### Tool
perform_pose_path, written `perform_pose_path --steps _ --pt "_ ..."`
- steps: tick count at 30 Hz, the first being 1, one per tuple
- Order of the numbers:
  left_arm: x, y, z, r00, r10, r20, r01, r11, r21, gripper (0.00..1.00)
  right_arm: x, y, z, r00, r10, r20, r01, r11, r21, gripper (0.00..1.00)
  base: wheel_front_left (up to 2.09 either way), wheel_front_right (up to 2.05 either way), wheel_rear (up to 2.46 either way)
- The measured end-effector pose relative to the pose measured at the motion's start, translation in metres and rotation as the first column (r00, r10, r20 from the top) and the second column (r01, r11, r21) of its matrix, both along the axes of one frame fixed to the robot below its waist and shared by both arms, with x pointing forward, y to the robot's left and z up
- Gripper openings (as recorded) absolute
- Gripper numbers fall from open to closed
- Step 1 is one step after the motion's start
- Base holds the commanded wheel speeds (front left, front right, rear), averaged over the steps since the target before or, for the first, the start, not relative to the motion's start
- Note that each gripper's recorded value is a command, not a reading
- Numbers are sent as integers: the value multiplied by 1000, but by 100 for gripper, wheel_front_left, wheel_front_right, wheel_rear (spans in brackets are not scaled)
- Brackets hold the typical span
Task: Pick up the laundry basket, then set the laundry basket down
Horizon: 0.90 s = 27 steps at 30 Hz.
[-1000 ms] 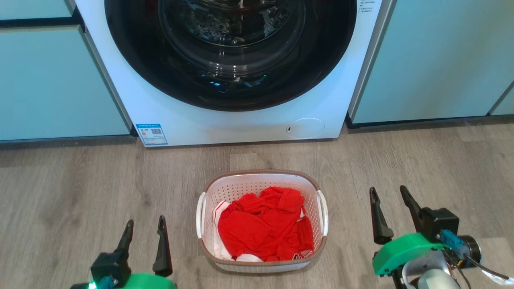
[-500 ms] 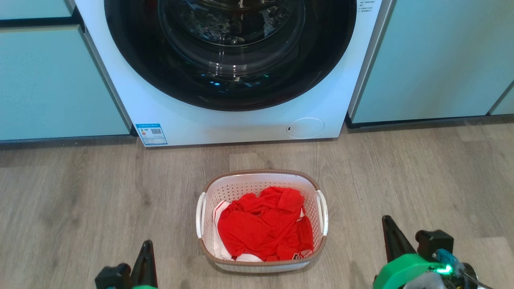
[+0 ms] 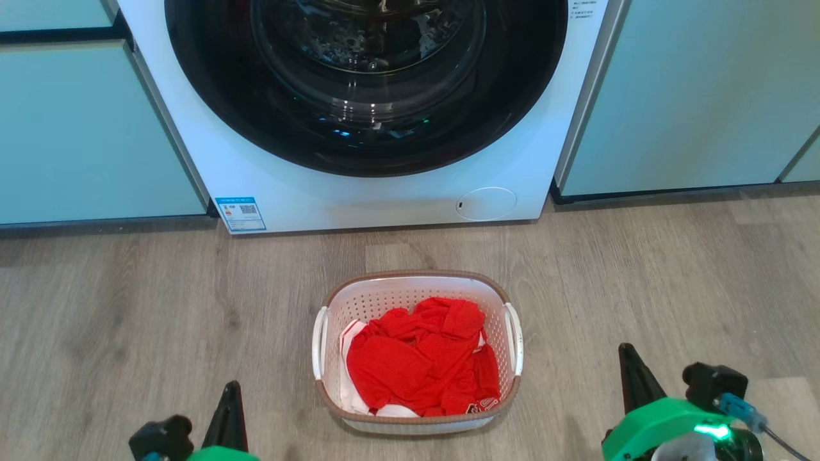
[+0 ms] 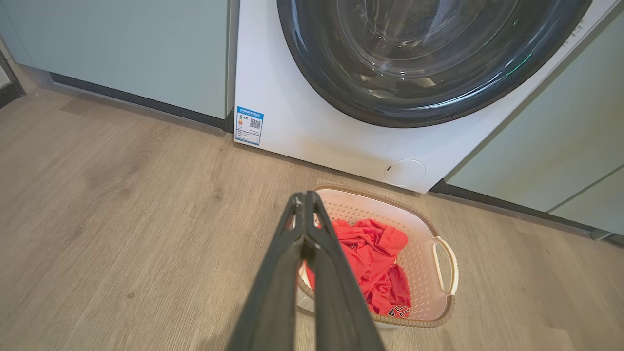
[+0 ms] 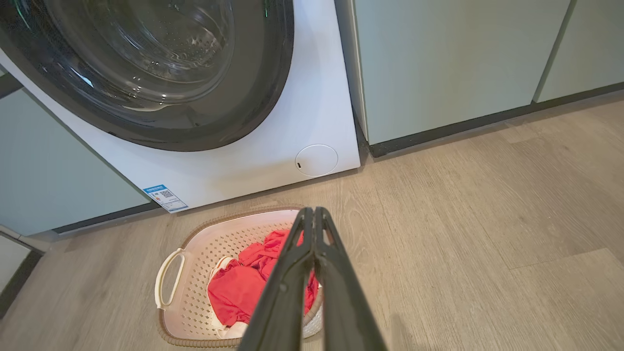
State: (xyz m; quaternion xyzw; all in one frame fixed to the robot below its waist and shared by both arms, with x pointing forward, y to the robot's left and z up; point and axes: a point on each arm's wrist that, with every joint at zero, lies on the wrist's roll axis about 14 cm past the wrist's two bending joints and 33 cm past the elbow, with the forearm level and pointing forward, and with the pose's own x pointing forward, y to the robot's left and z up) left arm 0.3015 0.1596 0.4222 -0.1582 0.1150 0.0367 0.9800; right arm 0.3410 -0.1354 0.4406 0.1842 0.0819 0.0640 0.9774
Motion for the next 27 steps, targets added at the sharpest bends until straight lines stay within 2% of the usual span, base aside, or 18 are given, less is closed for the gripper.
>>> perform_pose_path --steps 14,27 --pt "7 3 0 999 36 -20 -39 987 -156 0 6 -11 3 998 -63 -29 67 987 144 0 0 0 0" --pt "16 8 2 997 72 -34 -79 949 -305 0 8 -22 4 991 -119 -69 134 949 286 0 0 0 0"
